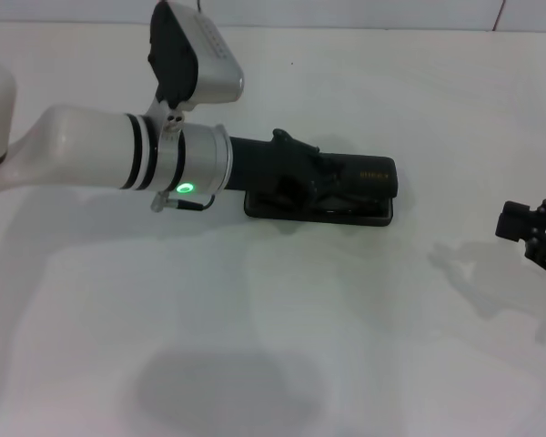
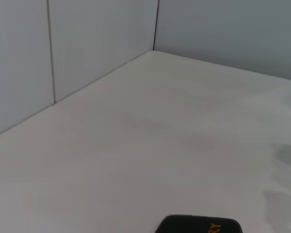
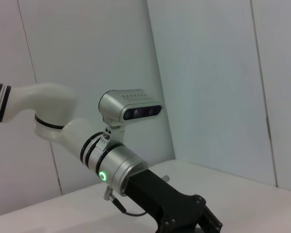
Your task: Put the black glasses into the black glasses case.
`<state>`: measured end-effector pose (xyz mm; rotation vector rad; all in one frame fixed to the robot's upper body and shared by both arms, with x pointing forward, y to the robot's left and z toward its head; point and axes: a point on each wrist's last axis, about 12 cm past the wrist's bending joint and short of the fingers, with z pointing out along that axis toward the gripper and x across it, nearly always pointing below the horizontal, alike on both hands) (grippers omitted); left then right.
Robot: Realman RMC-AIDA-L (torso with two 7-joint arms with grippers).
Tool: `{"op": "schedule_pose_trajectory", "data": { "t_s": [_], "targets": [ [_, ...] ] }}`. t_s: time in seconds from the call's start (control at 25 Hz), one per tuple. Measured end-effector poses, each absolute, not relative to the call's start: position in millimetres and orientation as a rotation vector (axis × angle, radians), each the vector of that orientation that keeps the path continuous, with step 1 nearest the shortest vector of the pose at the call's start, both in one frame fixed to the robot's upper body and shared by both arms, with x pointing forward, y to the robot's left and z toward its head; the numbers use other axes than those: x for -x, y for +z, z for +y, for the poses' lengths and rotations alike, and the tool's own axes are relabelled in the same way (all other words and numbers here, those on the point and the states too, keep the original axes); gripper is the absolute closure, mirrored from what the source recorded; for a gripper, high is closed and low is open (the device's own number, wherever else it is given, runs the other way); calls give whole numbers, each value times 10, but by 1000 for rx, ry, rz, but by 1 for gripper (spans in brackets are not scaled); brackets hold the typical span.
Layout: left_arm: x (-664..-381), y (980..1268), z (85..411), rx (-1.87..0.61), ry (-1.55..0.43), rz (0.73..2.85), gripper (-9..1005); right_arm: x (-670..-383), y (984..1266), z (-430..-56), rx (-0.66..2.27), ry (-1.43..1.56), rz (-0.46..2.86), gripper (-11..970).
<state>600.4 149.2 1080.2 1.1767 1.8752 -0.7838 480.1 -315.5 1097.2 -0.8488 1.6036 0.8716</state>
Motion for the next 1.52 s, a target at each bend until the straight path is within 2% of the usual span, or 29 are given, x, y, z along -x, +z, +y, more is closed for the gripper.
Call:
{"op": "schedule_pose_trajectory", "data": {
  "t_s": [0.48,0.72,0.88,1.0,1.12,1.32,1.52],
  "targets": [
    [-5921,10813,1528,-1181,-821,1841,770,-4785,10979,-3147,857,886,1595,818],
    [-5689,11214,1630,-1151,-1000,1620,766,-4767,11011,-3141,883,901,1569,817],
    [-5547,11546,1940,-1085,-1150,1503,763,-4730,11080,-3086,983,924,1471,816],
    [-5386,11644,2141,-1099,-1251,1399,760,-4743,11131,-3024,1023,956,1406,815],
    [-5267,11658,2298,-1111,-1307,1362,758,-4757,11205,-2958,1045,1006,1341,614],
    [-5120,11587,2501,-1064,-1317,1376,535,-4764,11353,-2899,1052,1075,1220,415],
    [-5062,11518,2584,-1042,-1303,1378,474,-4845,11430,-2841,1049,1125,1212,206]
  ]
}}
